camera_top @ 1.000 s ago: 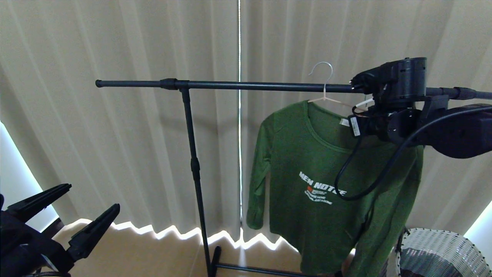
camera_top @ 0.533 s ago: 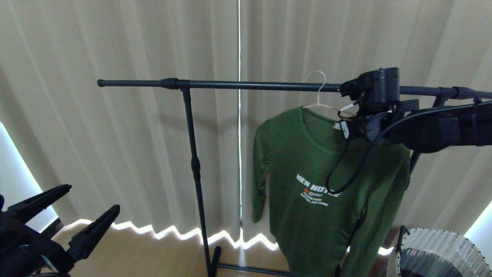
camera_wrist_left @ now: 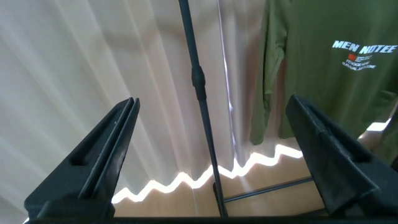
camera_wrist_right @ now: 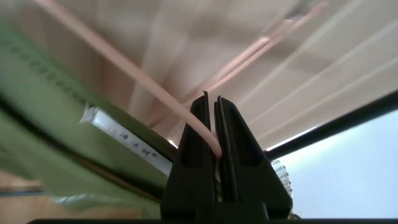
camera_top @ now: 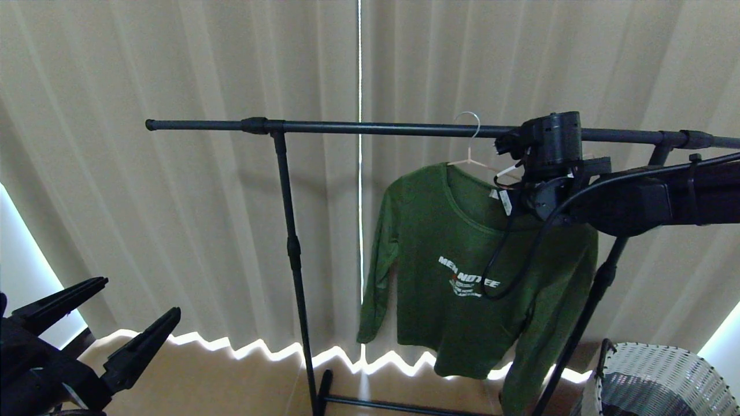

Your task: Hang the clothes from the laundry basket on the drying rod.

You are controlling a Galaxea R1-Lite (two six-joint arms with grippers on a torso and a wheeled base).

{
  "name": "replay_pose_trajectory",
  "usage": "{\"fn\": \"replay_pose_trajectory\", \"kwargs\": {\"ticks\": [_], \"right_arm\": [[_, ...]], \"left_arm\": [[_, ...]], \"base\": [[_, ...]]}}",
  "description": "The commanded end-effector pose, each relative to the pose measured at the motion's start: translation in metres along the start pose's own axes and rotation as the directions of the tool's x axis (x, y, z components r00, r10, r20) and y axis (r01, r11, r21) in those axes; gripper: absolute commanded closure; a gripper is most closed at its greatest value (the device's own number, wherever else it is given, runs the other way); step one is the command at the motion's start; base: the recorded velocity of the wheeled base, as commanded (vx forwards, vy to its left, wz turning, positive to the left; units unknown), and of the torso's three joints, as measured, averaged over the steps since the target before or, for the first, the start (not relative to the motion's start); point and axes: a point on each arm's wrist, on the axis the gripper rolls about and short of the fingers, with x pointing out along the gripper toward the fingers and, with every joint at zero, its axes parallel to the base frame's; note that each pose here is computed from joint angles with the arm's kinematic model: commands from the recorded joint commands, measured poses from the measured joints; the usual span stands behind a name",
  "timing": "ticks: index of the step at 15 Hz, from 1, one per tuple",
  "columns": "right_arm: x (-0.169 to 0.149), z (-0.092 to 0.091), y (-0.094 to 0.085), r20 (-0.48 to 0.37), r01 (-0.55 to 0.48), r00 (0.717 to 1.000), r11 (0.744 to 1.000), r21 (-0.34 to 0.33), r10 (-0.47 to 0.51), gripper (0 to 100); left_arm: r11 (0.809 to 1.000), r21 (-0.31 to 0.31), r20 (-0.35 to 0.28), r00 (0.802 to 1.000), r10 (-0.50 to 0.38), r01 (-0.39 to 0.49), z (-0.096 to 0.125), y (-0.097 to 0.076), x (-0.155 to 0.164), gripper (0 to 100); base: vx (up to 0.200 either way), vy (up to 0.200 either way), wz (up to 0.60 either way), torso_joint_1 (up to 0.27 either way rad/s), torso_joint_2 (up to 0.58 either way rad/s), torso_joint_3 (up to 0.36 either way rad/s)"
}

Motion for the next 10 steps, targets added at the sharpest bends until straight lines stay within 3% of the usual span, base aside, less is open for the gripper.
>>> {"fn": "replay_pose_trajectory", "kwargs": {"ticks": [1, 6, 7, 10], "right_arm": [[-0.01, 0.001, 0.009, 0.01, -0.03, 1.0, 0.999, -0.016, 0.03, 100], [-0.017, 0.0, 0.02, 0.002, -0.059, 0.998, 0.997, -0.047, 0.059, 100], [-0.018, 0.0, 0.019, 0.002, -0.059, 0.998, 0.997, -0.047, 0.059, 0], [-0.021, 0.001, 0.017, 0.012, -0.062, 0.998, 0.998, -0.033, 0.063, 0]], "left_arm": [[1.0, 0.0, 0.0, 1.0, 0.0, 0.0, 0.0, 0.0, 0.0, 0], [1.0, -0.001, 0.003, 1.0, 0.003, -0.003, 0.0, 0.0, 0.0, 0], [1.0, 0.0, 0.001, 1.0, 0.002, -0.002, 0.0, 0.0, 0.0, 0], [1.0, -0.001, 0.002, 1.0, 0.006, -0.006, 0.0, 0.001, 0.0, 0]], "base": [[0.0, 0.0, 0.0, 0.0, 0.0, 0.0], [0.0, 0.0, 0.0, 0.0, 0.0, 0.0], [0.0, 0.0, 0.0, 0.0, 0.0, 0.0], [0.0, 0.0, 0.0, 0.0, 0.0, 0.0]]}}
